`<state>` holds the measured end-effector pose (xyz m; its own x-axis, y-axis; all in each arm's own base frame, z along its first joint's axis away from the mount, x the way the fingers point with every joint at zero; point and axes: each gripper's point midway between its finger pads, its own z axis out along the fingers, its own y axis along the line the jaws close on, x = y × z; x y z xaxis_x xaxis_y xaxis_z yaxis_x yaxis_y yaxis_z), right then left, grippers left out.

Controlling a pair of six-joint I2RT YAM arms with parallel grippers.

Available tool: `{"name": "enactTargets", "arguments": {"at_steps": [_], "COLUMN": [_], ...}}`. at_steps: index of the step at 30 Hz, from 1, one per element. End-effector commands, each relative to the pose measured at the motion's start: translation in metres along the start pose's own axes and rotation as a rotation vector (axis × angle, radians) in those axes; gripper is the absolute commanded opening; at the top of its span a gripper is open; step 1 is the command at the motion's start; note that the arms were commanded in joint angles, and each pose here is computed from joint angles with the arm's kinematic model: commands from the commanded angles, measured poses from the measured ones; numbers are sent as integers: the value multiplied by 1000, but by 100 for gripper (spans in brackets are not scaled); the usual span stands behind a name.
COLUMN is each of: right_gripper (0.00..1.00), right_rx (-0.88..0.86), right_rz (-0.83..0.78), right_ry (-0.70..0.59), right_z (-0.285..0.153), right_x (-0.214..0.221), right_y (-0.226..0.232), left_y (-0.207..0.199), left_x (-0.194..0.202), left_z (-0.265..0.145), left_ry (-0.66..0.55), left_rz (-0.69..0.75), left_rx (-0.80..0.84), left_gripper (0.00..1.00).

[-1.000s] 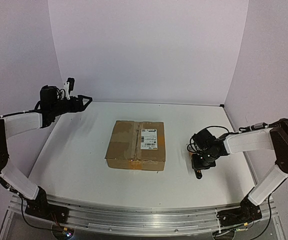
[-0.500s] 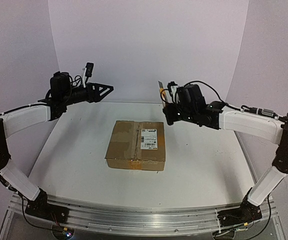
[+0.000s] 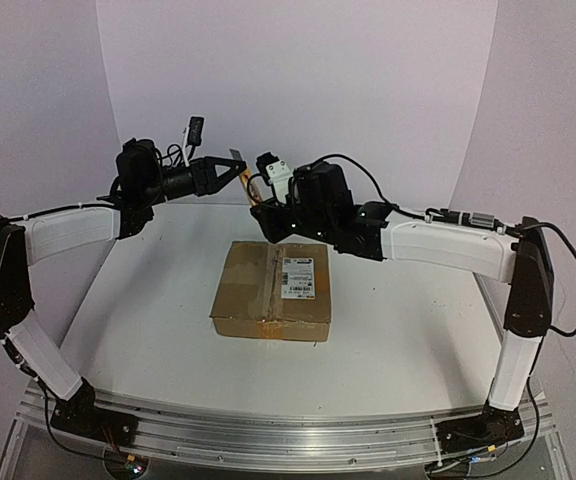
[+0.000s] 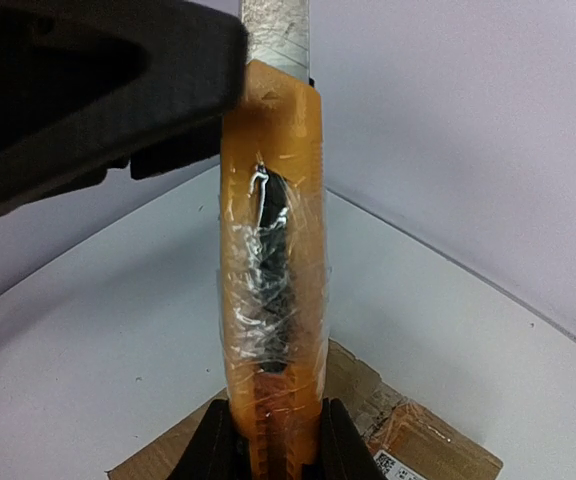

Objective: Unpack the express box

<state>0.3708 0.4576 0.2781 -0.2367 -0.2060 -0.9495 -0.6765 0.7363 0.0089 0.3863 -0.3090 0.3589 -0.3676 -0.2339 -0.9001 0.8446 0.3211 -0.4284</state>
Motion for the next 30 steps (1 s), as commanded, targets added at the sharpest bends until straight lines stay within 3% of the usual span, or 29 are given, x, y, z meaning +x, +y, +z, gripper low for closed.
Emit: {"name": "enactTargets", "arguments": {"at_steps": [1,5,9,13,14,15,17,18,19,24,30], "right_gripper": [0,0,0,0,4,20,68,88,96,98,98], "right_rx": [-50,-45,-45,-49,-63,-87,-179,-229,-283,-510,-705], "right_rz": [-55,-62,-66,-54,-42,-30,11,53,90,303,489], "right_ry": [-145,-146,-143,-154,-155,-154,-150,-146,-142,-205,-446], "right_z": [-8,-9,-8,-11,-11,-11,-14,-17,-21,-44,-49], "right_x": [-50,-50,-47,-48,-48,-48,-49,-51,-52,-67,-92], "right_y": [17,18,18,17,18,18,21,22,19,-8,-17], "left_y": [-2,-3,-8,-13,-16,-17,-20,-21,-22,-29,-38], "left_x": [-25,-24,-24,-23,-24,-26,-29,-32,-36,-49,-61], "left_z": [6,7,6,4,2,1,-2,-4,-6,-17,-18], "left_ry": [-48,-44,-39,-36,-41,-47,-56,-63,-71,-101,-135], "left_rz": [-27,-43,-36,-29,-22,-15,-5,1,8,22,-21], "left_rx": [-11,-5,20,47,58,70,100,117,132,205,257], "left_gripper": [51,33,4,0,0,0,0,0,0,0,0]}}
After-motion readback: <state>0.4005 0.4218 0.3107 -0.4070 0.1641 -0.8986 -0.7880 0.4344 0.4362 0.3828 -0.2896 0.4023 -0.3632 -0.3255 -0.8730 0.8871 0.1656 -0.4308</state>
